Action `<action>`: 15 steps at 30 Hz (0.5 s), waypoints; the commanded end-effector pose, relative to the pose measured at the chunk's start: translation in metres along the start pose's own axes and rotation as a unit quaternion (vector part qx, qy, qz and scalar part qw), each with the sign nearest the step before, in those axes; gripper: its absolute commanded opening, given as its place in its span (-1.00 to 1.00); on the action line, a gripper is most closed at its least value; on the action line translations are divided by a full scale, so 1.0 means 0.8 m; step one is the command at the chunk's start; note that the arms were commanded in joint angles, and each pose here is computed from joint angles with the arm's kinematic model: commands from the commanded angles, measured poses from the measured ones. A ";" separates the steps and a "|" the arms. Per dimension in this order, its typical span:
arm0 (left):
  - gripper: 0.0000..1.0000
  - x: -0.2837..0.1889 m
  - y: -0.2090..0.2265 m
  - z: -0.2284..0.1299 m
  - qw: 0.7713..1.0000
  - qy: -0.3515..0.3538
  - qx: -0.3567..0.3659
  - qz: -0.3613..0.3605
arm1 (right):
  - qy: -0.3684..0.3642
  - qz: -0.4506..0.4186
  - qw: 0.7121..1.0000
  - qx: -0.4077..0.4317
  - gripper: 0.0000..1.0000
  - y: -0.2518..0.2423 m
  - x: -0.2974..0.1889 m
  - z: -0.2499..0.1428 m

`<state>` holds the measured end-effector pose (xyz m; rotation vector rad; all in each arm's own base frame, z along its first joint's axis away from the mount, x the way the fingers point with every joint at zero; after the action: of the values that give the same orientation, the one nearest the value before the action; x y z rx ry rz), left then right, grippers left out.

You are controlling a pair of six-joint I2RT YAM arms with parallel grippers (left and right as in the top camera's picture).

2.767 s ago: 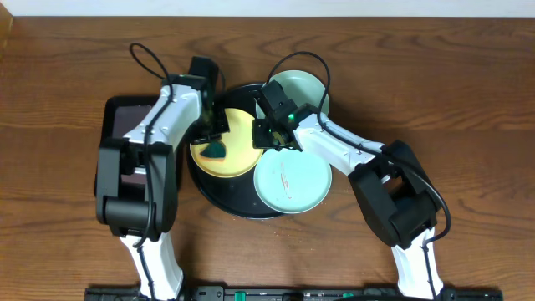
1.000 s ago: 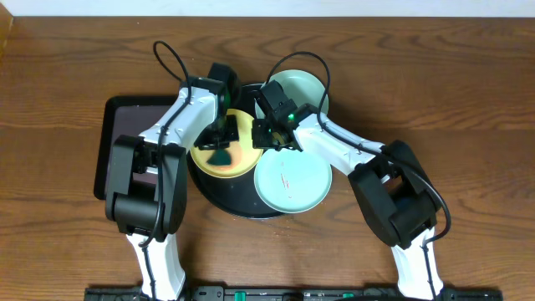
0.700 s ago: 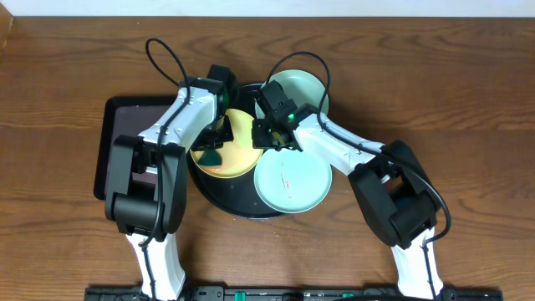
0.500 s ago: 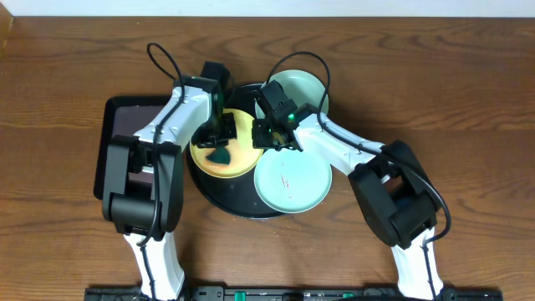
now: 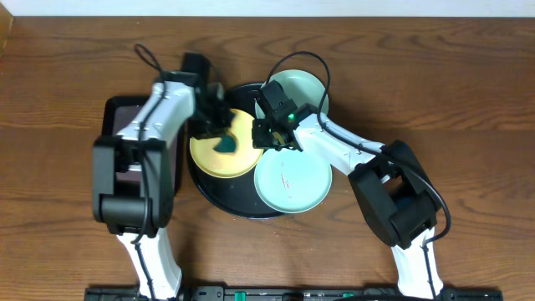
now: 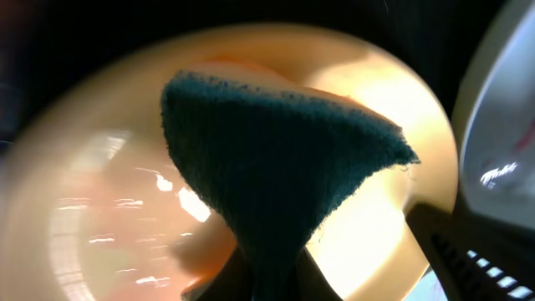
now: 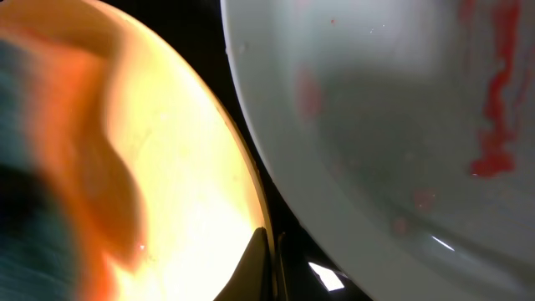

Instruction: Clean dirty plates on tray and stack at the side

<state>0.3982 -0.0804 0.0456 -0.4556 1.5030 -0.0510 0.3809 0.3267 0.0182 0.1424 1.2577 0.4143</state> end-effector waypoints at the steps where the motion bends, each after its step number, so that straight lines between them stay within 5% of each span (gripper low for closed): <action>1: -0.85 -0.079 -0.002 0.040 0.996 -0.079 -0.010 -0.032 | 0.008 0.005 1.000 -0.015 -0.98 -0.004 0.011 -0.001; 7: -0.85 -0.168 0.036 0.049 0.986 -0.159 -0.046 -0.026 | 0.020 0.067 0.995 -0.067 -0.98 0.024 0.000 0.003; 15: -0.85 -0.215 0.115 0.042 0.973 -0.194 -0.114 0.044 | -0.005 0.036 0.989 -0.141 -0.98 0.037 -0.051 0.031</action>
<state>0.3975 0.0379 0.1761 -0.5579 1.1623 0.1748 0.3789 0.3320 0.0343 0.0261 1.2787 0.5704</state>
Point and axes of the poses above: each gripper's point midway between its finger pads, its own x axis out along the fingers, its own y axis along the line the jaws close on, z = x × y, the point moved 1 cm from there along -x, back along the fingers, and after that the axes turned 6 degrees about -x, right-handed, at the moved point
